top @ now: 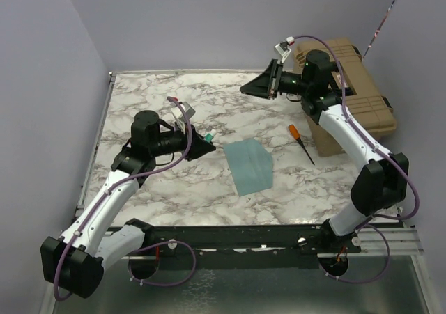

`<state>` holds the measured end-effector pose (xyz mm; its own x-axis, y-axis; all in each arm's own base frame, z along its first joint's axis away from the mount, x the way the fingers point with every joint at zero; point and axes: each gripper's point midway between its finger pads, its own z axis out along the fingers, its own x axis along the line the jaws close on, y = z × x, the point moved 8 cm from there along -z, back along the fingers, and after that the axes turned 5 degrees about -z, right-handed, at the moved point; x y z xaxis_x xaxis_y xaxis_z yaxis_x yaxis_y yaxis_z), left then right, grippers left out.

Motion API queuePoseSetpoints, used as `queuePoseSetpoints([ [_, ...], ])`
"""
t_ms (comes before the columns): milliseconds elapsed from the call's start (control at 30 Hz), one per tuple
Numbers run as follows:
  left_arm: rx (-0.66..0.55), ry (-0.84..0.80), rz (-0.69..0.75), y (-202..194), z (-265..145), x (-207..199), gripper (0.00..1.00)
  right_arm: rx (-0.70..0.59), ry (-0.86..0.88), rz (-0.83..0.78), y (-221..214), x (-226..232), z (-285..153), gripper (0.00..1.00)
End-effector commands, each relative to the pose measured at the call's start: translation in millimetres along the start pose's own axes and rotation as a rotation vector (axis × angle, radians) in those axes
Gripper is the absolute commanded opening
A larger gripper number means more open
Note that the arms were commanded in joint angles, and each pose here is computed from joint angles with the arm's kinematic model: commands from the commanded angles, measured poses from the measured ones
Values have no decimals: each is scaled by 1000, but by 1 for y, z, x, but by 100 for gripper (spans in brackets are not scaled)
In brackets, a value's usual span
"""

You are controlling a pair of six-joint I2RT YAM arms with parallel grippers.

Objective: Place the letter into the envelope and seal it

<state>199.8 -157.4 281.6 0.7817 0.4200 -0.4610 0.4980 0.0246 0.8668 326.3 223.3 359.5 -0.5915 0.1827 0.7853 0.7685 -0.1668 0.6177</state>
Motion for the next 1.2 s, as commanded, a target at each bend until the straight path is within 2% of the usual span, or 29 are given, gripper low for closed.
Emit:
queuePoseSetpoints([
  [0,23,-33,9,-4,-3,-4,0,-19,15,-69,2,12,-4,1],
  [100,1,19,17,1,-3,-1,0,21,-259,-196,-11,-12,1,1],
  [233,-77,234,26,10,-8,16,0,51,-697,-318,-43,-63,-5,1],
  [400,-120,324,12,11,-10,24,0,63,-1118,-290,-86,-116,-41,1],
  [533,-123,330,-16,6,-6,28,0,74,-1354,-244,-123,-148,-71,1],
  [700,-125,304,-39,4,0,31,0,49,-1514,-175,-153,-167,-94,1],
  [833,-130,296,-41,5,4,34,0,35,-1564,-138,-172,-179,-102,1],
  [1167,-126,283,-41,9,12,40,0,22,-1571,-52,-206,-197,-109,20],
])
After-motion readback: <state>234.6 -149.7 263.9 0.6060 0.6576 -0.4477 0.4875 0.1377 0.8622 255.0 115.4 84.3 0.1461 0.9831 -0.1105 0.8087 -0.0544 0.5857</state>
